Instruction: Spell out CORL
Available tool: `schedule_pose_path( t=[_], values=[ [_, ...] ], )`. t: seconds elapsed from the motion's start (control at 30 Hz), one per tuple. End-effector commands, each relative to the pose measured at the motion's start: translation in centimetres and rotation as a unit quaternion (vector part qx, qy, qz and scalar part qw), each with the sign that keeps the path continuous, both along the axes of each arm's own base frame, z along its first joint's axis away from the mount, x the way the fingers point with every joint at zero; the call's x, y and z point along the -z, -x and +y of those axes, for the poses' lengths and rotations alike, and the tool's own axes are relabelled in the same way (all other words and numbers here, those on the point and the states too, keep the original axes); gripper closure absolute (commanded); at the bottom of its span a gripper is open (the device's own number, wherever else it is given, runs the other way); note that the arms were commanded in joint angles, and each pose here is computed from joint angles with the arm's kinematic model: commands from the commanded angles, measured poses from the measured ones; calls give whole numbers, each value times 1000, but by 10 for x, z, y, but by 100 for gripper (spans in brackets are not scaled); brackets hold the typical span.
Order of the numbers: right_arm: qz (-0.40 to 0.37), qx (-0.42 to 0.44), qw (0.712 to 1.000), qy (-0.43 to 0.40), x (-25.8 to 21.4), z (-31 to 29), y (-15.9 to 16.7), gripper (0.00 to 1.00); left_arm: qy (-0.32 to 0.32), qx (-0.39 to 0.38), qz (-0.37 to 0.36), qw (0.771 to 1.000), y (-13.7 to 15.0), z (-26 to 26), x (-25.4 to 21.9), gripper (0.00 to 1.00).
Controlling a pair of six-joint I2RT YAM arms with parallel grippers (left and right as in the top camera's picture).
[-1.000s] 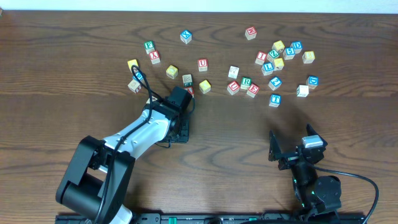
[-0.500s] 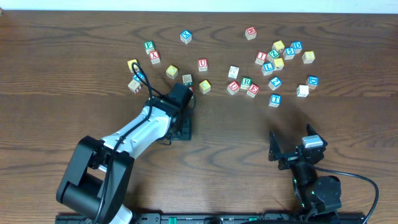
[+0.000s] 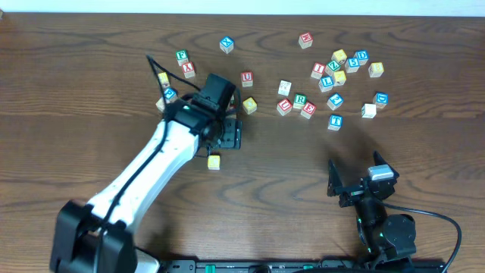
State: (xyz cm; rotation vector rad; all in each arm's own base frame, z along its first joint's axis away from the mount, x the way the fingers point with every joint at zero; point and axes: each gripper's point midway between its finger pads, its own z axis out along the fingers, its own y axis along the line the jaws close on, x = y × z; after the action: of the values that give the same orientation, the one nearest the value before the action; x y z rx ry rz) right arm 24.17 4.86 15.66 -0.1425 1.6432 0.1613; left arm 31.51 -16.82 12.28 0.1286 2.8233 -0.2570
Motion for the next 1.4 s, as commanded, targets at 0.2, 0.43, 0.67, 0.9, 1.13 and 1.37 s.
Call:
schedule_pose_path(
  t=[0.2, 0.43, 0.67, 0.9, 1.13, 1.37],
  values=[
    [-1, 1, 1000, 5, 0, -1, 0, 1, -7, 64, -58, 996, -15, 2, -33, 8],
    [-1, 1, 1000, 5, 0, -1, 0, 1, 4, 0, -74, 997, -42, 28, -34, 8],
    [-1, 1, 1000, 5, 0, -1, 0, 1, 41, -24, -118, 992, -80, 23, -58, 7],
    [-1, 1, 1000, 5, 0, -1, 0, 1, 50, -55, -99, 992, -135, 5, -68, 8],
    [-1, 1, 1000, 5, 0, -1, 0, 1, 30, -49, -70, 996, -158, -1, -46, 7],
    [-1, 1, 1000, 5, 0, -1, 0, 1, 48, -59, -51, 996, -153, -6, -42, 7]
  ],
)
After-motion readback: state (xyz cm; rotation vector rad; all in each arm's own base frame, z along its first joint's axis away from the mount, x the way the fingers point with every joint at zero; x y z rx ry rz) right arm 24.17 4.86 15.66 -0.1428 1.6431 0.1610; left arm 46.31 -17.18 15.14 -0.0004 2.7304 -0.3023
